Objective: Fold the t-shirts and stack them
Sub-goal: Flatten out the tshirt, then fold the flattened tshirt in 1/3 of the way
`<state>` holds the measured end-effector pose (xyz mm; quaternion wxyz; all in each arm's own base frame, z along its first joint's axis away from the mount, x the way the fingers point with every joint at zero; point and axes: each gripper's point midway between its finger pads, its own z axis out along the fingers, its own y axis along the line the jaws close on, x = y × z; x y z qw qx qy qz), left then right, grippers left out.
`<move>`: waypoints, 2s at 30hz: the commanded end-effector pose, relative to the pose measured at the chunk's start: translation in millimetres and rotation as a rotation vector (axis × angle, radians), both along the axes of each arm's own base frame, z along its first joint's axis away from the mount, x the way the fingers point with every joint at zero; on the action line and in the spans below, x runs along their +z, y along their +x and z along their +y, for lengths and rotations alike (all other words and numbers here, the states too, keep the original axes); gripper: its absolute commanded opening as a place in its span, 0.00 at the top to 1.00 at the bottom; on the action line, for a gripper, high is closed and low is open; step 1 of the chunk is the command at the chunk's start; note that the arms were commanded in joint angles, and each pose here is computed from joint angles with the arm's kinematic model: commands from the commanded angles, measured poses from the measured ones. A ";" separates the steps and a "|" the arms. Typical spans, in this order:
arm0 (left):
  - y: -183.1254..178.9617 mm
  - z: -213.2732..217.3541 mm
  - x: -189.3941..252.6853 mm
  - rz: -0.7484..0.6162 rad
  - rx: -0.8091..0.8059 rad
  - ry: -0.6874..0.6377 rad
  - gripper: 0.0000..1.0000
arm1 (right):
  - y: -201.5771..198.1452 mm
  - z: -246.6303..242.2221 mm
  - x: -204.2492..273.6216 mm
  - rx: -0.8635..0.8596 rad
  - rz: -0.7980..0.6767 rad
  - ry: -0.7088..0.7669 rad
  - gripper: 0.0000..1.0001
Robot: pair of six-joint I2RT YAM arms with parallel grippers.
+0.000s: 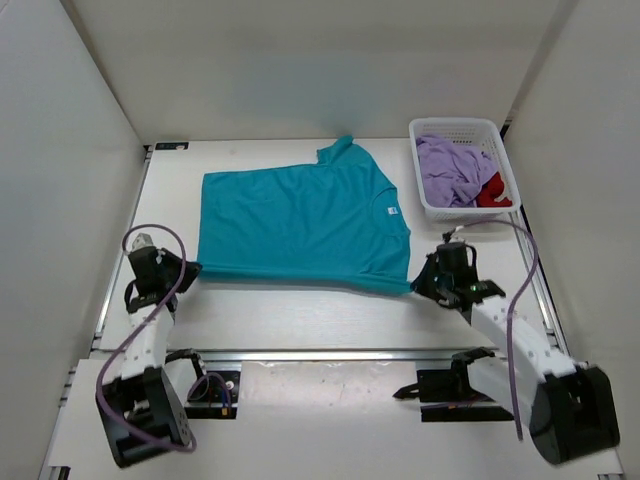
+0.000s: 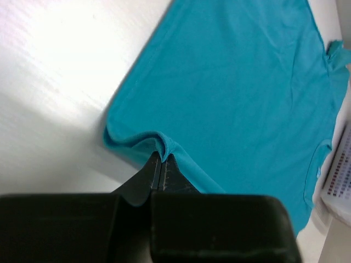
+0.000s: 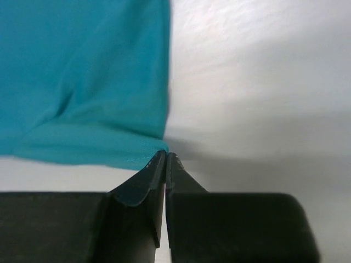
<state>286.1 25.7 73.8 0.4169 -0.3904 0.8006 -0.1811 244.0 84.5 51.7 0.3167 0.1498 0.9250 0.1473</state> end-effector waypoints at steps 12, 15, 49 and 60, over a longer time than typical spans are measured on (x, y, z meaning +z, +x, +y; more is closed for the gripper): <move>12.6 -6.5 33.9 -0.084 -0.013 -0.015 1.00 | 22.6 14.3 52.0 0.031 -0.106 0.060 1.00; 19.7 1.5 30.2 -0.076 0.019 -0.051 1.00 | 57.9 30.1 68.2 0.074 -0.134 0.022 1.00; 103.8 22.3 9.1 -0.035 0.058 -0.136 0.48 | 289.2 55.5 66.2 0.152 -0.152 -0.097 0.88; 31.2 -8.4 -17.2 0.002 0.031 -0.144 0.56 | 192.0 53.4 43.8 0.108 -0.143 0.020 0.99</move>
